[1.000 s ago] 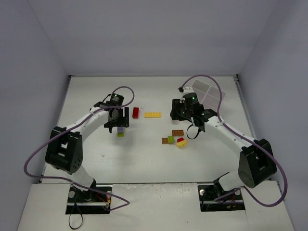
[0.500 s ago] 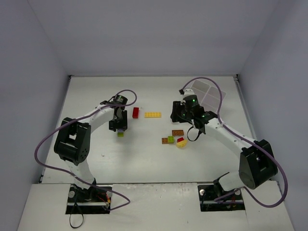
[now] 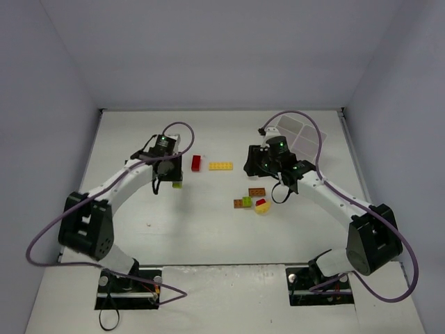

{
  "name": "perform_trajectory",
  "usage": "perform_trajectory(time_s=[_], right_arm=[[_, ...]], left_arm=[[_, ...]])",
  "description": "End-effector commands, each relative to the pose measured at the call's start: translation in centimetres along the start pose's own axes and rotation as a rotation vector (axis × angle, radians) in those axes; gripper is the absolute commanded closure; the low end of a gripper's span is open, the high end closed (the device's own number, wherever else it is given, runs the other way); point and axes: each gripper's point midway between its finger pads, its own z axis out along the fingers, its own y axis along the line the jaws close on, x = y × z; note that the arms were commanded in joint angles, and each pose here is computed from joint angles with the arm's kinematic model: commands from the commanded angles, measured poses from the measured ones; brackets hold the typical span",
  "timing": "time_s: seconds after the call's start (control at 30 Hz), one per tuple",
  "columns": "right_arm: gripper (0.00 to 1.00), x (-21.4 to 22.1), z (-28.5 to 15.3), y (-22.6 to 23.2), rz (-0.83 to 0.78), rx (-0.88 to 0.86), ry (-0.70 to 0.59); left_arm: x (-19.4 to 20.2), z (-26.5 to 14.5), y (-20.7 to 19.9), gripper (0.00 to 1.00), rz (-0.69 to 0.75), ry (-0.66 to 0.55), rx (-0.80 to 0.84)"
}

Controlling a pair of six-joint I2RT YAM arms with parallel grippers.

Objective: Sort the legos into containers by color

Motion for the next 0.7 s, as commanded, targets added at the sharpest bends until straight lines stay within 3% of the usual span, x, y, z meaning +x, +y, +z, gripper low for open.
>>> perform_trajectory(time_s=[0.0, 0.1, 0.23, 0.4, 0.67], right_arm=[[0.53, -5.2, -2.4, 4.2, 0.007, -0.157, -0.128], [0.47, -6.8, -3.6, 6.7, 0.028, -0.266, -0.134], [0.39, -8.5, -5.1, 9.8, 0.065, -0.395, -0.132], [0.39, -10.7, -7.1, 12.7, 0.113, -0.509, -0.139], [0.39, -11.2, -8.5, 16.7, 0.143, -0.639, -0.111]], left_arm=[[-5.8, -6.4, -3.7, 1.0, 0.16, -0.337, 0.225], [-7.2, -10.1, -5.2, 0.99, 0.286, -0.505, 0.328], [-6.2, -12.3, -6.4, 0.99, 0.447, -0.599, 0.434], [-4.9, -15.8, -8.6, 1.0, 0.64, -0.728, 0.586], [-4.9, -19.2, -9.6, 0.99, 0.746, -0.861, 0.602]])
